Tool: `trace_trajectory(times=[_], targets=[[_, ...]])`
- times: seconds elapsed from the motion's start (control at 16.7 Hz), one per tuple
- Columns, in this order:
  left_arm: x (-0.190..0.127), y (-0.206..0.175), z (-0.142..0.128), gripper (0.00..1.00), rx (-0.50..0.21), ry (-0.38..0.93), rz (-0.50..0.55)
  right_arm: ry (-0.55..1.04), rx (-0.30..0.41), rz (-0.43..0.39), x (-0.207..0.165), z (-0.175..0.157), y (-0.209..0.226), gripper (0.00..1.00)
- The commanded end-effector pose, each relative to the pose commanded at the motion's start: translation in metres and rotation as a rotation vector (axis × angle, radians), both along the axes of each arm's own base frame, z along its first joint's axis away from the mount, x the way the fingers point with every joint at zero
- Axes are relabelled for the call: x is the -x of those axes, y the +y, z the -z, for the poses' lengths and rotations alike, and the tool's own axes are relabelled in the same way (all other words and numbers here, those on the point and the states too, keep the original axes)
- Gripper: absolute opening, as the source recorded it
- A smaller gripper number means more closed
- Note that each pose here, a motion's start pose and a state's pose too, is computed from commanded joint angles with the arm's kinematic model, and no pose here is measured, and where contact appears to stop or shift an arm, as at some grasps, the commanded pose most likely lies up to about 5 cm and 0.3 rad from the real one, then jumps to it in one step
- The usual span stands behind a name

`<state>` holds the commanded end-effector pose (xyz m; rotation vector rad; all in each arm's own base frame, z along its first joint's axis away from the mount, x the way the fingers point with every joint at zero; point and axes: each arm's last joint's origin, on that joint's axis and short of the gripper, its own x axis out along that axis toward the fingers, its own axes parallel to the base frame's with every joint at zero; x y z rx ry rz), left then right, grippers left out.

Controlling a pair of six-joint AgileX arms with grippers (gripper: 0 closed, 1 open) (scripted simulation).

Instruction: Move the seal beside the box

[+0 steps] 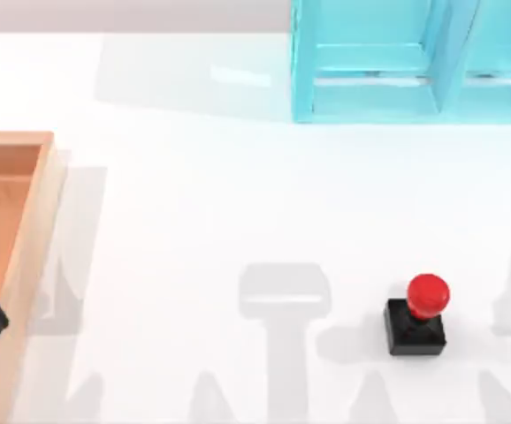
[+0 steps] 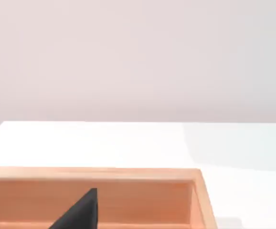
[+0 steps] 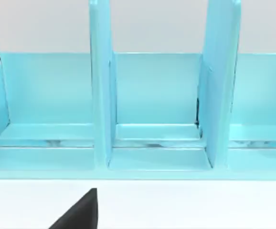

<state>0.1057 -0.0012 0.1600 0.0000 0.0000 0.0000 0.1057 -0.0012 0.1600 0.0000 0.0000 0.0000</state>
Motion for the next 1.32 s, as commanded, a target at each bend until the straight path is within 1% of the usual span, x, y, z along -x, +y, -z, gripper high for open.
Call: trace_trajectory(times=[0.12, 0.24, 0.42, 0.6, 0.78, 0.96, 1.08, 1.2, 1.32], targets=[[0.000, 0.000, 0.000, 1.00, 0.000, 0.000, 0.000, 0.000, 0.000, 0.000, 0.000, 0.000, 0.000, 1.00], [-0.001, -0.001, 0.000, 1.00, -0.001, 0.041, 0.010, 0.000, 0.000, 0.000, 0.000, 0.000, 0.000, 1.00], [-0.004, -0.007, -0.004, 1.00, -0.001, 0.195, 0.049, 0.000, 0.000, 0.000, 0.000, 0.000, 0.000, 1.00], [-0.010, -0.016, -0.021, 1.00, 0.005, 0.399, 0.106, 0.000, 0.000, 0.000, 0.000, 0.000, 0.000, 1.00], [-0.025, -0.033, -0.058, 1.00, 0.027, 0.590, 0.171, 0.000, 0.000, 0.000, 0.000, 0.000, 0.000, 1.00], [-0.052, -0.062, -0.111, 1.00, 0.077, 0.727, 0.235, 0.000, 0.000, 0.000, 0.000, 0.000, 0.000, 1.00], [-0.075, -0.091, -0.149, 1.00, 0.127, 0.792, 0.275, 0.000, 0.000, 0.000, 0.000, 0.000, 0.000, 1.00], [-0.098, -0.128, -0.183, 1.00, 0.185, 0.850, 0.308, 0.000, 0.000, 0.000, 0.000, 0.000, 0.000, 1.00], [-0.118, -0.172, -0.208, 1.00, 0.240, 0.912, 0.330, 0.000, 0.000, 0.000, 0.000, 0.000, 0.000, 1.00]])
